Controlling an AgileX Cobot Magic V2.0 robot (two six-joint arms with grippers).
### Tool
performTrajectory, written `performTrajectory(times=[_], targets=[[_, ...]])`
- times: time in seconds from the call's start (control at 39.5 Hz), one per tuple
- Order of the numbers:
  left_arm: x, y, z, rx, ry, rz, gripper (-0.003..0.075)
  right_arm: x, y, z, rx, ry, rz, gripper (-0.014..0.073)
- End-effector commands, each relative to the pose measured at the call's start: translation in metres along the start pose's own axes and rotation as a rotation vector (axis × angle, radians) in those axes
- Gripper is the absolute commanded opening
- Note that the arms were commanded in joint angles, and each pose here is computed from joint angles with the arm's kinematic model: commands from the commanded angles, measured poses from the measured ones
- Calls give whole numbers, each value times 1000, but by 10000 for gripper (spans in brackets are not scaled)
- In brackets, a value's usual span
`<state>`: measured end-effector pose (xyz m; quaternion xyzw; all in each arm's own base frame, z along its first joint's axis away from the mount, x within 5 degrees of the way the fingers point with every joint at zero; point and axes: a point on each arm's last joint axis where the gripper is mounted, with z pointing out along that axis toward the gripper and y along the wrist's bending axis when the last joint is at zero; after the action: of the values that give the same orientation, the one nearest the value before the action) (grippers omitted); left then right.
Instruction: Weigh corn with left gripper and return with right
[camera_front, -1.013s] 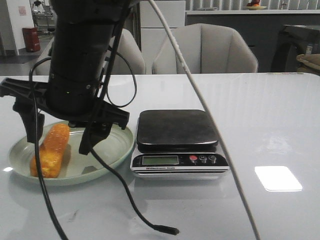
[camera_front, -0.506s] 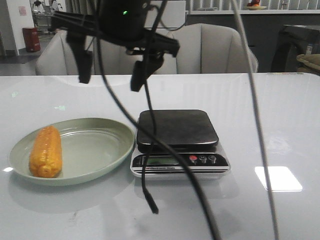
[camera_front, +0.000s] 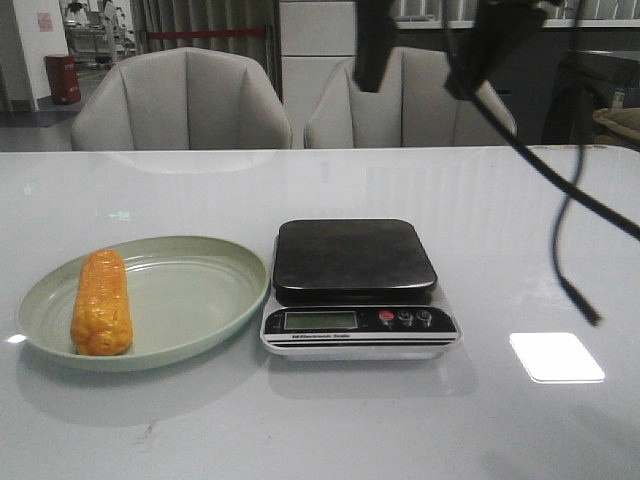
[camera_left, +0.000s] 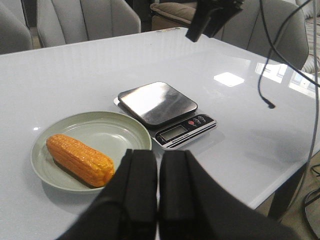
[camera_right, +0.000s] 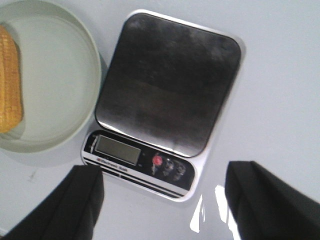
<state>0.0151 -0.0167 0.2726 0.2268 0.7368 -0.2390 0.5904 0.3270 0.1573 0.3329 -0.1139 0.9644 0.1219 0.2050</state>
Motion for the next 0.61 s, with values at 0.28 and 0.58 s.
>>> performTrajectory(times=[0.28, 0.58], targets=[[-14, -1, -8, 7, -130, -2, 133, 91, -42, -69, -3, -332, 14, 598], [-14, -1, -8, 7, -130, -2, 133, 165, -47, -95, -17, -521, 0, 598]])
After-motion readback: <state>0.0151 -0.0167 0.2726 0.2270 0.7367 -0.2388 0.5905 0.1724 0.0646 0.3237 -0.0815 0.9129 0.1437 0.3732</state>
